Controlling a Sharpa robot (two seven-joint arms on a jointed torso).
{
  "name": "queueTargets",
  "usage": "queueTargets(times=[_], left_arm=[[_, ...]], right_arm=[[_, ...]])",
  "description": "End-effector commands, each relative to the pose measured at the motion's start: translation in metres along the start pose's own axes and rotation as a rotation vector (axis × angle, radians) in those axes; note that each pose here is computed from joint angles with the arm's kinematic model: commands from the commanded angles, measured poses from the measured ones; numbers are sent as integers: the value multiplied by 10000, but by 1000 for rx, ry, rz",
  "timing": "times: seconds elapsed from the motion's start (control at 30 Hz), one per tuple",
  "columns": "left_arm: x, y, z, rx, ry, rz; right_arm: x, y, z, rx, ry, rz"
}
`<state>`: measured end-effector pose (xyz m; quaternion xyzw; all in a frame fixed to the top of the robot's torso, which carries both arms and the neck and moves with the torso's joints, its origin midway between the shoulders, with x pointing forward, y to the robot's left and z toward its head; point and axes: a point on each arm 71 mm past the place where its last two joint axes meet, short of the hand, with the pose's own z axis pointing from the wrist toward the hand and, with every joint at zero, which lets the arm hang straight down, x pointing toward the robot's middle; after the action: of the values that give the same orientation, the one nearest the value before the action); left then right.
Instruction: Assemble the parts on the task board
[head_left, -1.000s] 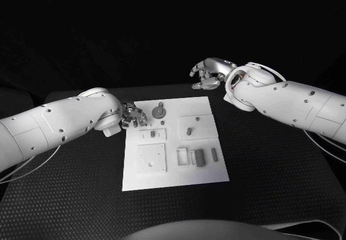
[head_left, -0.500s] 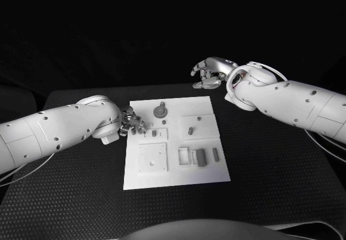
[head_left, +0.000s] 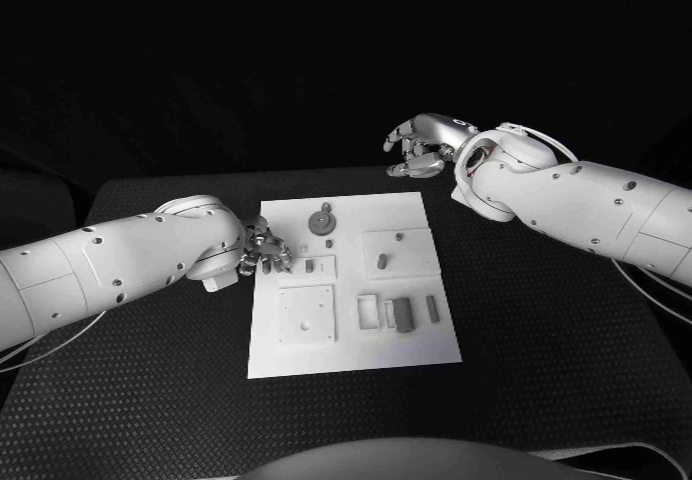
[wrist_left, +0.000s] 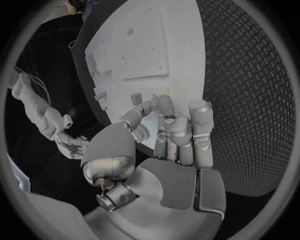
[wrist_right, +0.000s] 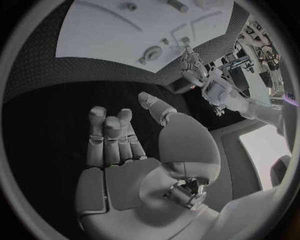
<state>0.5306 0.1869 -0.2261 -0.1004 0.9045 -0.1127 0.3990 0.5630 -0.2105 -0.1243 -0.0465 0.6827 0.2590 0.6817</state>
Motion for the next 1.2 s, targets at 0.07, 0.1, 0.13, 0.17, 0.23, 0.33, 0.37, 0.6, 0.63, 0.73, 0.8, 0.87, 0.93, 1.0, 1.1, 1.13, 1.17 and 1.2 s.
queueTargets(times=[0.07,0.1,0.13,0.17,0.23,0.33,0.37,0.6,0.63,0.73,0.8,0.87,0.93,1.0,1.1,1.13,1.17,1.2], left_arm=[[26,-16,15,3,-3,20],[28,-23,16,4,-2,21],[30,-30,17,5,-1,22],[33,-37,17,6,-1,22],[39,-49,15,10,1,26],[47,-69,10,16,-3,49],[49,-71,10,16,-2,49],[50,-81,15,13,-1,57],[47,-85,15,15,-7,75],[57,-91,16,15,-4,92],[58,-86,21,12,-7,98],[57,-79,27,9,-7,98],[60,-70,32,6,-4,99],[63,-65,35,5,-1,101],[78,-69,38,5,9,106],[81,-68,36,5,11,107],[83,-69,35,6,11,107],[85,-70,33,6,12,108]], right_arm=[[4,6,2,-2,4,-2],[5,8,3,-2,4,-1],[6,10,4,-3,5,-1],[6,9,4,-3,4,-1],[7,11,5,-3,5,-1],[7,10,7,-3,5,-1],[7,10,7,-3,5,-1],[8,13,6,-3,5,-1],[8,13,6,-3,5,-1],[9,16,5,-4,6,-1],[8,17,5,-4,5,-1],[8,18,5,-4,5,-1],[9,17,5,-4,6,-1],[9,15,5,-4,6,-1],[8,7,2,-2,7,-1],[9,8,2,-2,7,-1],[10,7,2,-2,7,-1],[10,9,3,-3,7,-1]])
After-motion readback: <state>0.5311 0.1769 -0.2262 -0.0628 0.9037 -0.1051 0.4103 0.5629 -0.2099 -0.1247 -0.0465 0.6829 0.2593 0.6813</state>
